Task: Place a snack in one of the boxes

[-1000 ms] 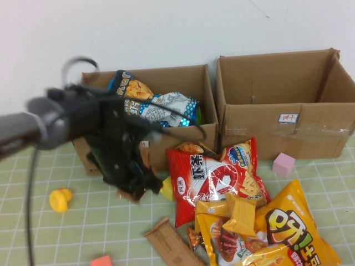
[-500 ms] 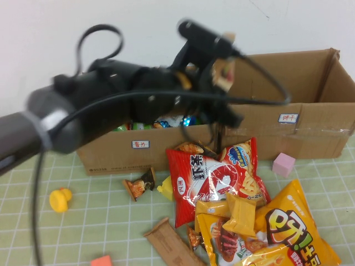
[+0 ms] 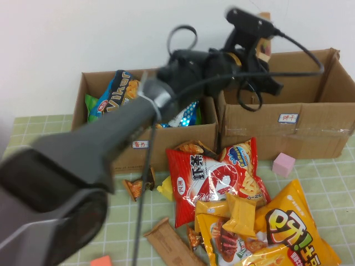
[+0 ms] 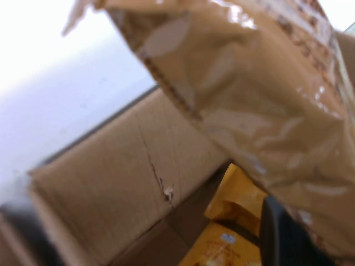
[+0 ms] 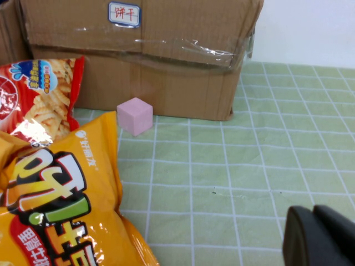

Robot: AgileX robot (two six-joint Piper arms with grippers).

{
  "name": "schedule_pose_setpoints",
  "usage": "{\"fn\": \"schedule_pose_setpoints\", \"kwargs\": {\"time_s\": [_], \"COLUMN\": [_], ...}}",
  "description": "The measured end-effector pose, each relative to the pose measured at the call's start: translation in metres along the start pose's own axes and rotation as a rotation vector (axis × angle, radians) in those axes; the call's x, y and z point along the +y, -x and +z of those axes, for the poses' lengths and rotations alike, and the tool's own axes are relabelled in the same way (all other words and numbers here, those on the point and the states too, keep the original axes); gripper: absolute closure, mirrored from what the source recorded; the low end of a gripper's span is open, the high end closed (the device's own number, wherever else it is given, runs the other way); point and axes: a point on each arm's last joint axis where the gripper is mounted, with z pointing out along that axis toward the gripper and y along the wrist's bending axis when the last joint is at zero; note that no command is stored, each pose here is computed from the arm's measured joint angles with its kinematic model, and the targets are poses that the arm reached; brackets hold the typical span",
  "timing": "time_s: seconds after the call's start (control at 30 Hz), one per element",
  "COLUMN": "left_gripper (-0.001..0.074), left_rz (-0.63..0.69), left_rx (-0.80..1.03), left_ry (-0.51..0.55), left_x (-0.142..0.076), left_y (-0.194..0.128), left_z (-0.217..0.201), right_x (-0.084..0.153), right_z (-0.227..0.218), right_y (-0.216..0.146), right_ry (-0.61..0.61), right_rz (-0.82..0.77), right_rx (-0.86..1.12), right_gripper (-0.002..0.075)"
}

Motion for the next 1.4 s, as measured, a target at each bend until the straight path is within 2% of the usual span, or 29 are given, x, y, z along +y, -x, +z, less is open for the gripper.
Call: {"fn": "schedule_pose_setpoints", "kwargs": {"time_s": [0.27, 0.37, 0.4, 0.43, 0.5, 0.57, 0.67, 0.73, 0.87, 0.93, 1.07, 1.23, 1.4], "left_gripper": [0.059, 0.046, 0.04, 0.0303, 0.0243, 0.0232, 0.0296, 0.0388, 0.0635, 0.0693, 0.0727, 0.0733, 0.0735], "left_rz": [-0.001, -0.003, -0.004, -0.005, -0.001, 0.004, 0.039, 0.069, 0.157, 0.201, 0.283, 0.311, 0.356], "left_rx": [0.11, 0.129, 0.134, 0.135, 0.145, 0.15, 0.139, 0.136, 0.137, 0.139, 0.181, 0.253, 0.289], "left_ry": [-0.026, -0.028, -0.028, -0.025, -0.022, -0.015, 0.004, 0.02, 0.068, 0.087, 0.127, 0.135, 0.107], "left_x": [0.002, 0.004, 0.005, 0.008, 0.011, 0.016, 0.02, 0.022, 0.022, 0.022, 0.023, 0.022, 0.004], "left_y": [-0.036, -0.037, -0.037, -0.033, -0.028, -0.019, 0.006, 0.025, 0.062, 0.076, 0.093, 0.099, 0.097], "left_z": [0.047, 0.048, 0.047, 0.044, 0.039, 0.03, 0.005, -0.016, -0.064, -0.086, -0.124, -0.152, -0.166], "right_x": [0.0, 0.0, 0.0, 0.0, 0.0, 0.0, 0.0, 0.0, 0.0, 0.0, 0.0, 0.0, 0.0], "right_z": [0.0, 0.0, 0.0, 0.0, 0.0, 0.0, 0.0, 0.0, 0.0, 0.0, 0.0, 0.0, 0.0], "right_y": [0.0, 0.0, 0.0, 0.0, 0.0, 0.0, 0.0, 0.0, 0.0, 0.0, 0.0, 0.0, 0.0], "right_ry": [0.0, 0.0, 0.0, 0.0, 0.0, 0.0, 0.0, 0.0, 0.0, 0.0, 0.0, 0.0, 0.0], "right_rz": [0.0, 0.0, 0.0, 0.0, 0.0, 0.0, 0.0, 0.0, 0.0, 0.0, 0.0, 0.0, 0.0], "right_rx": [0.0, 0.0, 0.0, 0.0, 0.0, 0.0, 0.0, 0.0, 0.0, 0.0, 0.0, 0.0, 0.0], "right_gripper": [0.0728, 0.0728, 0.0728, 0.0728, 0.0728, 0.0728, 0.0728, 0.0728, 0.0728, 0.0728, 0.0728, 0.0728, 0.0728]}}
